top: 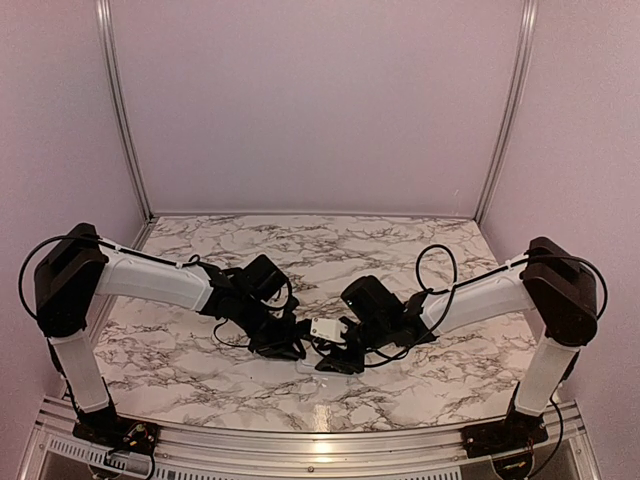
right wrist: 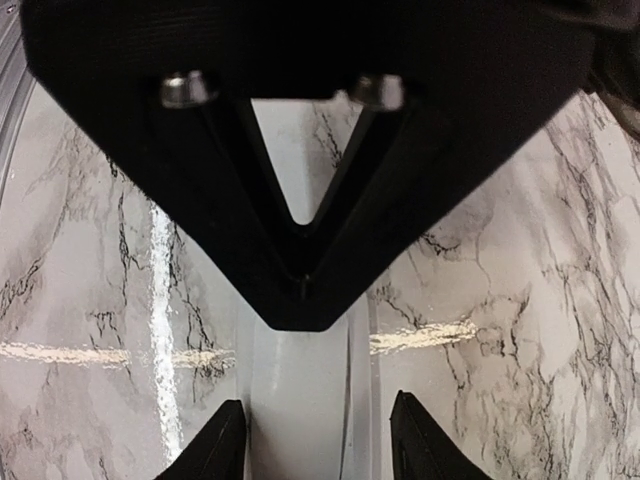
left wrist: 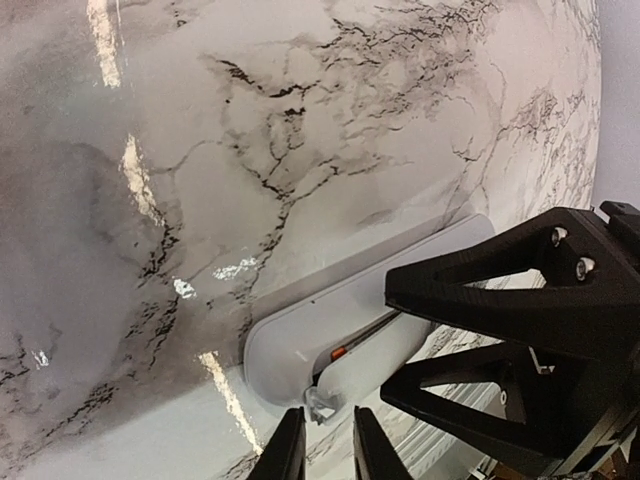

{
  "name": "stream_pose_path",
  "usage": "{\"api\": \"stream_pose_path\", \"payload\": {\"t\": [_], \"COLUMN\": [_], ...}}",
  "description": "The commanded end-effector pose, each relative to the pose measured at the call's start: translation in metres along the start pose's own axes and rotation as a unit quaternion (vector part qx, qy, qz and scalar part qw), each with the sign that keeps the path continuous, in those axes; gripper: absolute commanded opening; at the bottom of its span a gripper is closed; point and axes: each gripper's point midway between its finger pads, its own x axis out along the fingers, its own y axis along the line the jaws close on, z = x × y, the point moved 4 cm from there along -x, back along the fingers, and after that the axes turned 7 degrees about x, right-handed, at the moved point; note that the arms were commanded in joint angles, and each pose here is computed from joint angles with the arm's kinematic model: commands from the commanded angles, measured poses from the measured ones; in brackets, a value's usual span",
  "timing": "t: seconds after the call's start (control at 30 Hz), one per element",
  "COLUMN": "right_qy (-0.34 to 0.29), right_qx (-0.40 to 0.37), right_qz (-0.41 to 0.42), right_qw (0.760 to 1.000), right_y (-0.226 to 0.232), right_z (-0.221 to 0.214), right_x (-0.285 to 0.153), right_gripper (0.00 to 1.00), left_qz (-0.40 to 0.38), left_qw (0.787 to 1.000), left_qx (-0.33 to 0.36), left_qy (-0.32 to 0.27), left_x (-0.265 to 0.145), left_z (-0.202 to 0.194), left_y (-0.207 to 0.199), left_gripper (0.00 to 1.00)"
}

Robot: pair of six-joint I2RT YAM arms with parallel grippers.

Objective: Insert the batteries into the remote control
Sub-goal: Load the battery cover onto the remote control without the battery cover.

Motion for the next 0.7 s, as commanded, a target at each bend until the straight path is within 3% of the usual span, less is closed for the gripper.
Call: {"api": "stream_pose_path", "payload": {"t": [0.0,0.37,0.67], "right_qy": [-0.005,-0.039,-0.007], "right_qx": [0.008,0.029,0.049], "right_qz": [-0.016,-0.029,-0.013], "right_qw": [1.0,0.998,0.999], "right_y": [-0.005,-0.012,-0.011], "right_z": [0.006,0.017,0.003], "right_x": [-0.008,-0.038,-0.032], "right_gripper": [0.51,0.68,0.69], "left_qz": [-0.05,-0.063,-0.056], "left_qw": [0.998,0.992,0.989], "left_qx": [0.02,0.013,0.039], "left_qy": [-0.033,-0.105,-0.129], "left_x": [-0.017,-0.045,-0.043], "left_z": [0.01,0.024,0.018], "left_y": [-0.022,-0.01,0.004], "left_gripper": [0.19,0.23,0.23]}}
